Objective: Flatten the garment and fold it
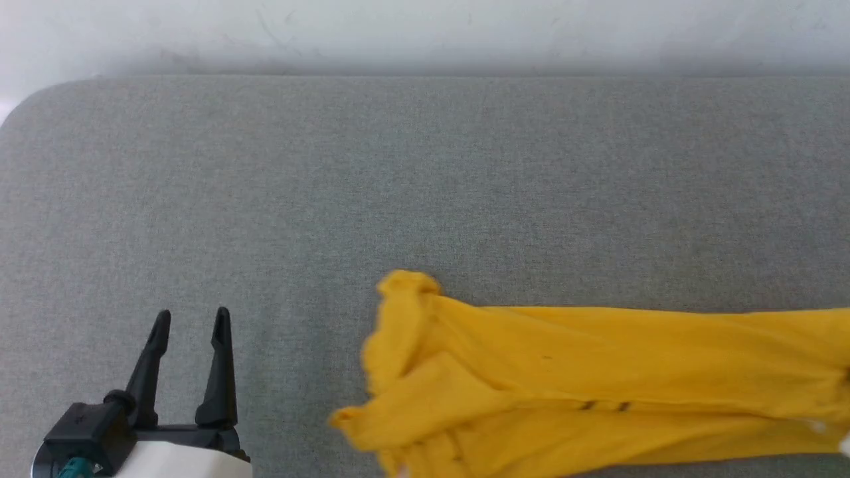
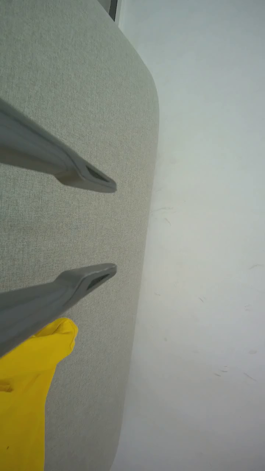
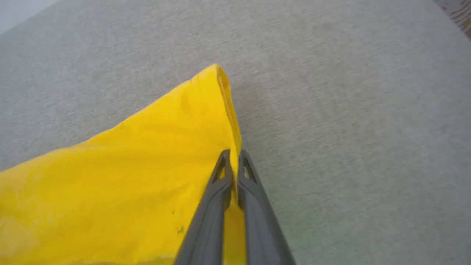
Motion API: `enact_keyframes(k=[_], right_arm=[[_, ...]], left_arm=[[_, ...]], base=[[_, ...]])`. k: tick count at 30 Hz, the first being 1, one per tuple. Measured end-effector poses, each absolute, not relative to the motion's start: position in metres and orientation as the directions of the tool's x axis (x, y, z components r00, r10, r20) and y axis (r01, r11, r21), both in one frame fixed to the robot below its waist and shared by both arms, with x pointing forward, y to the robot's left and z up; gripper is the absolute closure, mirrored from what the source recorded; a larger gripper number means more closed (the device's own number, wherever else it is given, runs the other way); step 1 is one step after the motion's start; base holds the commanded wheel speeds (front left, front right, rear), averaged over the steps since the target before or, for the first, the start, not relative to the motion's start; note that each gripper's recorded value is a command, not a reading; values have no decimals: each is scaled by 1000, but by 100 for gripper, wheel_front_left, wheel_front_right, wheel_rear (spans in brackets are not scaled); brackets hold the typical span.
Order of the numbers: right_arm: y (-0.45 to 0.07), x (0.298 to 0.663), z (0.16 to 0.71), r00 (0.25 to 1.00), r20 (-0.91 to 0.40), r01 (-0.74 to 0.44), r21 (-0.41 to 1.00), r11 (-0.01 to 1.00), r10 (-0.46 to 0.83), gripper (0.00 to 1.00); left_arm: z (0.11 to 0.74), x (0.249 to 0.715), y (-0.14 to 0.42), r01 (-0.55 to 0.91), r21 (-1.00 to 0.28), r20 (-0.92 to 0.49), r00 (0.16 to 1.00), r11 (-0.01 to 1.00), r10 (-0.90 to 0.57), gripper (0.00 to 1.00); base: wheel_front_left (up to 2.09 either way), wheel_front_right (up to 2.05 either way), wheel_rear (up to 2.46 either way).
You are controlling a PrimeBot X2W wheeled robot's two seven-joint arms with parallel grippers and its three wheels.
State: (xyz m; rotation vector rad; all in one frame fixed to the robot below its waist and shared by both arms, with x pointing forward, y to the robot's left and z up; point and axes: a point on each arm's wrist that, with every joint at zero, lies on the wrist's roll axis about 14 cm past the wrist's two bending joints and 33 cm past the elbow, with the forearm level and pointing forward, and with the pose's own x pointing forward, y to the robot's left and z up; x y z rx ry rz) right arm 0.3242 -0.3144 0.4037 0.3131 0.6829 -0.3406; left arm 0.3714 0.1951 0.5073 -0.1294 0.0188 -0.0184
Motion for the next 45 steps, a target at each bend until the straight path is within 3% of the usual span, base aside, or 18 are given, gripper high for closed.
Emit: enact_keyframes(k=[5,10,17,25,37,45], right_arm=[[-367,308,417,695,-628,519,103,848,-350,100],[-356,310,417,700,-642,503,134,854,-312,100],[-269,331,421,748,-663,295,309,904,-17,100],[-171,343,438,725,-620,20,456,890,301,100],[-47,351,467,569,-520,-350,548,759,638,100],[-6,350,457,452,-583,-493,467,734,675,100]], left_arm=[[504,369,193,27,-128,-26,999,991,-30,0],[504,367,191,36,-127,-27,999,991,-40,0],[501,367,188,46,-140,-37,998,989,-52,0],[499,363,189,40,-161,-45,998,986,-48,0],[498,364,201,-6,-169,-48,999,986,-2,0],[489,362,200,-27,-191,-73,997,981,13,0]], base=[[0,0,0],[0,0,0],[0,0,0],[0,0,0],[0,0,0],[0,0,0]])
